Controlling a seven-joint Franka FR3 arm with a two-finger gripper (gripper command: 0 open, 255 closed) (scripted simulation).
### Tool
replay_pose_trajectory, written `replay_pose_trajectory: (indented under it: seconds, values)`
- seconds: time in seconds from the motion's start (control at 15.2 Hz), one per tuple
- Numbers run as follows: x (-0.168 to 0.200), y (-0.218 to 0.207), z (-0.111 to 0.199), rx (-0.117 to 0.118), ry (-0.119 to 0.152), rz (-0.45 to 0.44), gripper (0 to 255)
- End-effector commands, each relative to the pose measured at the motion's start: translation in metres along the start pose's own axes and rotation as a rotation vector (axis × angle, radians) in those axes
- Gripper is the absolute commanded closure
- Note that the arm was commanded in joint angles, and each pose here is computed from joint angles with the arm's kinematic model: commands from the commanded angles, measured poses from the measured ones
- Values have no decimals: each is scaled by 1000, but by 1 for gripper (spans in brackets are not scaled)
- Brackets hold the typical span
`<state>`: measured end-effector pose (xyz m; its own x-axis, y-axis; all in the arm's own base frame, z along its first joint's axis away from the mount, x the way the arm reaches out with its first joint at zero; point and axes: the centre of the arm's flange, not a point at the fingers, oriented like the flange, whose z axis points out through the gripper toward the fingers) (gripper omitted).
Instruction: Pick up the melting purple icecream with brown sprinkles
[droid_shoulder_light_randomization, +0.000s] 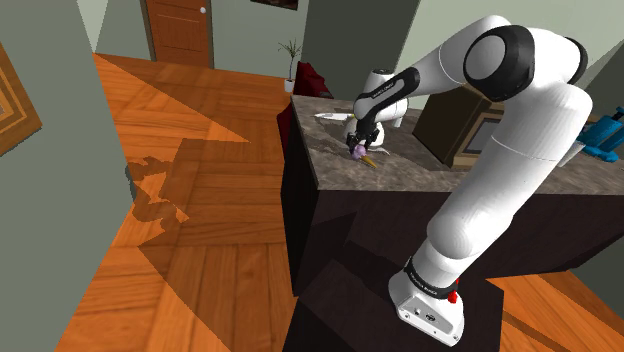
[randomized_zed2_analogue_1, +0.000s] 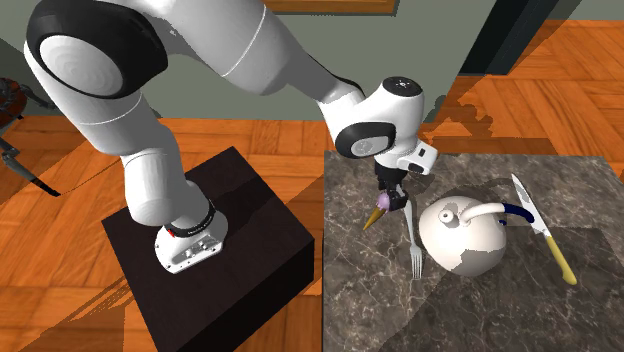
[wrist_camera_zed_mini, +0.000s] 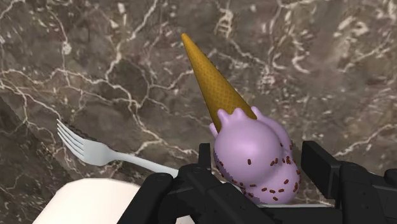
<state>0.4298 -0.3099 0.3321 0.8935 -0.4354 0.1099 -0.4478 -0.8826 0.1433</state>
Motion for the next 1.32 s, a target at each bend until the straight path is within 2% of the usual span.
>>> replay_pose_trajectory:
  seconds: [0.0,0.13,1.12,1.25]
  values:
    - [0,-1,1,0,-2,-1,255]
    - [-1,0,1,0,-2,-1,255]
    - [8,11,-77,0,-2,-1,255]
    - [8,11,-78,0,-2,-1,255]
